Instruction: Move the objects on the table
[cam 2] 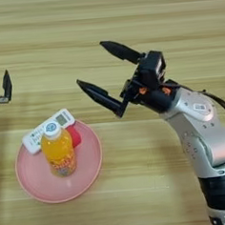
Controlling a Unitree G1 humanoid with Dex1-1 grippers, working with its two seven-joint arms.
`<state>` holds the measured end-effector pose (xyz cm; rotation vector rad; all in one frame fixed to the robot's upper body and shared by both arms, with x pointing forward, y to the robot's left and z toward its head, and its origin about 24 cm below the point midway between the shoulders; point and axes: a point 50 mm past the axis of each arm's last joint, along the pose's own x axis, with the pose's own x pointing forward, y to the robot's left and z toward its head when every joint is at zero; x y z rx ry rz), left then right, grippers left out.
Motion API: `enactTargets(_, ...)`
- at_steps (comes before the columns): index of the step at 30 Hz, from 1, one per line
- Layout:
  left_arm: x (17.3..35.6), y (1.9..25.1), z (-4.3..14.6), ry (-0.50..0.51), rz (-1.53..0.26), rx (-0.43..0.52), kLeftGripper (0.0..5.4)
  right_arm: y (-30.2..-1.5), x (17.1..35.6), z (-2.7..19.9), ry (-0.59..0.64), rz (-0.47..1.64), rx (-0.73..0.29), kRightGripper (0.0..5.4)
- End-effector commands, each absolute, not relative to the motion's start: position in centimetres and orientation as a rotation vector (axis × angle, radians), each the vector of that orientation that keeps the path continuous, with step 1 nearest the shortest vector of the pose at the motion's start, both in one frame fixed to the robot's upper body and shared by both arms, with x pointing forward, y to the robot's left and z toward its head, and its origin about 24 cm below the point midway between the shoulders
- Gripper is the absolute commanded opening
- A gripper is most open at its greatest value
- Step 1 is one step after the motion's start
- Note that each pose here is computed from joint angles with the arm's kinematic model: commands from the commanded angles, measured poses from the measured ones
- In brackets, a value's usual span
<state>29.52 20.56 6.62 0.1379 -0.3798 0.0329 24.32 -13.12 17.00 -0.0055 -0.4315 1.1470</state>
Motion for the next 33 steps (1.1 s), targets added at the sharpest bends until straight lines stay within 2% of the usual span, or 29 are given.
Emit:
enactTargets(1,29.7,20.3,6.7,-0.383,0.017,0.130,5.39,-11.7,24.6,16.0,-0.359,1.237,-0.103,5.40)
enactTargets(6,29.9,20.5,6.3,-0.350,0.027,0.103,5.39,-10.1,24.4,15.1,-0.300,1.343,-0.119,5.40)
enactTargets(11,29.9,20.5,6.3,-0.353,0.023,0.106,5.39,-9.3,23.6,15.4,-0.277,1.444,-0.074,5.40)
enactTargets(18,29.8,20.2,6.3,-0.356,0.018,0.106,5.39,-8.4,22.8,15.0,-0.220,1.521,-0.074,5.40)
enactTargets(23,29.8,20.0,6.2,-0.357,0.013,0.104,5.39,-7.8,22.3,14.2,-0.176,1.573,-0.125,5.40)
enactTargets(33,29.9,19.9,6.2,-0.356,0.005,0.085,5.39,-6.1,23.1,11.9,-0.064,1.529,-0.259,5.40)
